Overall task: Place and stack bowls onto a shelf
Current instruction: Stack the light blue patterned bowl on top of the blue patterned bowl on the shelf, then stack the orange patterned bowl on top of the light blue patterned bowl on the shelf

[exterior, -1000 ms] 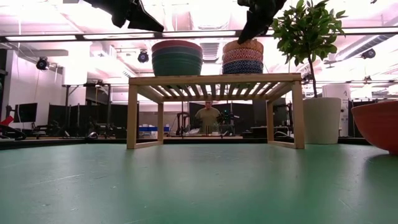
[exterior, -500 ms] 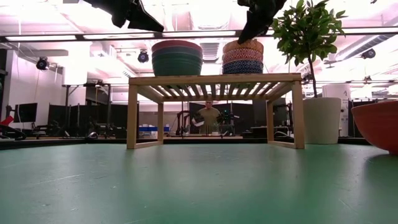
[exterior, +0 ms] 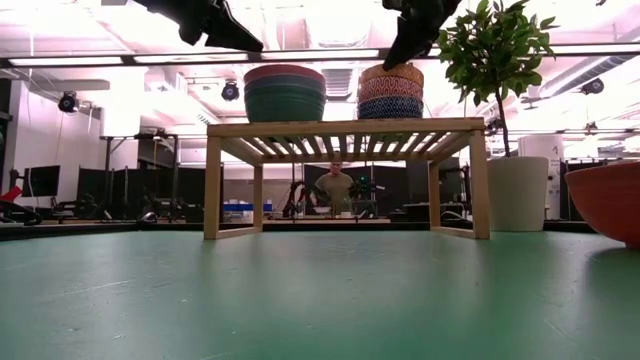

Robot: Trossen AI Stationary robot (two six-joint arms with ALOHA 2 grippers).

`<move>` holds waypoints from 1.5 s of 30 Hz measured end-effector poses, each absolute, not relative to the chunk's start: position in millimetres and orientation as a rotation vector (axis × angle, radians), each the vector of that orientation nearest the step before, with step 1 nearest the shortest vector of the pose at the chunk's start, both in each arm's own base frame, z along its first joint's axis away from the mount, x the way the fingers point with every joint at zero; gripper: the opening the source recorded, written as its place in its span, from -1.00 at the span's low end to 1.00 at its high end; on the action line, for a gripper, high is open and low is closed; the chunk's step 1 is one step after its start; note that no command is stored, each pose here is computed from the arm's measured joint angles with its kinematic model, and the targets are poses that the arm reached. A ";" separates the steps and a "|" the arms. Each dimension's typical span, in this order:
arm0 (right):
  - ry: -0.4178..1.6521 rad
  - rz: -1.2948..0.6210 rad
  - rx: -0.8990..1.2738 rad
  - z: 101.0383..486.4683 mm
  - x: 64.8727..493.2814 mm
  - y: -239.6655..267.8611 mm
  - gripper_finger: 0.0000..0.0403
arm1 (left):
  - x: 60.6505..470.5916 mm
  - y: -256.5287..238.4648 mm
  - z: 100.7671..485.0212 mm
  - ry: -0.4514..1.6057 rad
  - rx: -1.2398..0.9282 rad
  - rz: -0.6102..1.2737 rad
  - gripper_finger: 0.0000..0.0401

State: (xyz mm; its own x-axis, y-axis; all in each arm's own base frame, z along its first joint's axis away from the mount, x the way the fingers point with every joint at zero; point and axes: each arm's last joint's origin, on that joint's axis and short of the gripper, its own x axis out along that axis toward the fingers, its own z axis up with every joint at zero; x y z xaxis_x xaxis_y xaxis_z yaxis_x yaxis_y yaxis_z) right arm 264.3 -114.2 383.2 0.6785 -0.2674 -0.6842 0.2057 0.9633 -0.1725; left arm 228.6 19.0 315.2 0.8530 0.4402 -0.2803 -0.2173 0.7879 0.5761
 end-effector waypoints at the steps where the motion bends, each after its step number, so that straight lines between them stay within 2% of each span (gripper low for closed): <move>1: 0.782 -0.266 -0.084 383.1 264.3 -114.1 -0.79 | 228.6 19.0 315.2 0.420 0.560 0.366 -0.76; 14: 0.772 -0.267 -0.085 385.5 262.8 -113.5 -0.75 | 228.6 19.0 315.4 0.418 0.559 0.366 -0.76; 21: 0.765 -0.269 -0.086 388.3 261.7 -112.9 -0.62 | 229.4 19.0 317.8 0.389 0.544 0.376 -0.76; 25: 0.737 -0.274 -0.092 395.6 254.2 -109.7 -0.58 | 231.4 19.1 326.2 0.302 0.537 0.398 -0.76; 33: 0.632 -0.256 -0.070 412.0 223.2 -91.2 -0.67 | 248.0 15.2 336.8 0.158 0.593 0.271 -0.80; 45: 0.479 -0.211 -0.082 384.0 184.6 -58.7 -0.79 | 290.6 16.8 344.6 0.293 0.606 0.231 -0.81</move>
State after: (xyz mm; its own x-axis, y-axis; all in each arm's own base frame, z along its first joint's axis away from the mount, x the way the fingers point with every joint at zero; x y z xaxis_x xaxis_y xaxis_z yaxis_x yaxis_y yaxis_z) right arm 184.6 -58.7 384.0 0.8662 -0.2208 -0.4482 0.1825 0.9749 -0.1274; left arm 290.6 16.8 344.6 0.9333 0.2969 -0.2019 -0.1267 0.7986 0.5884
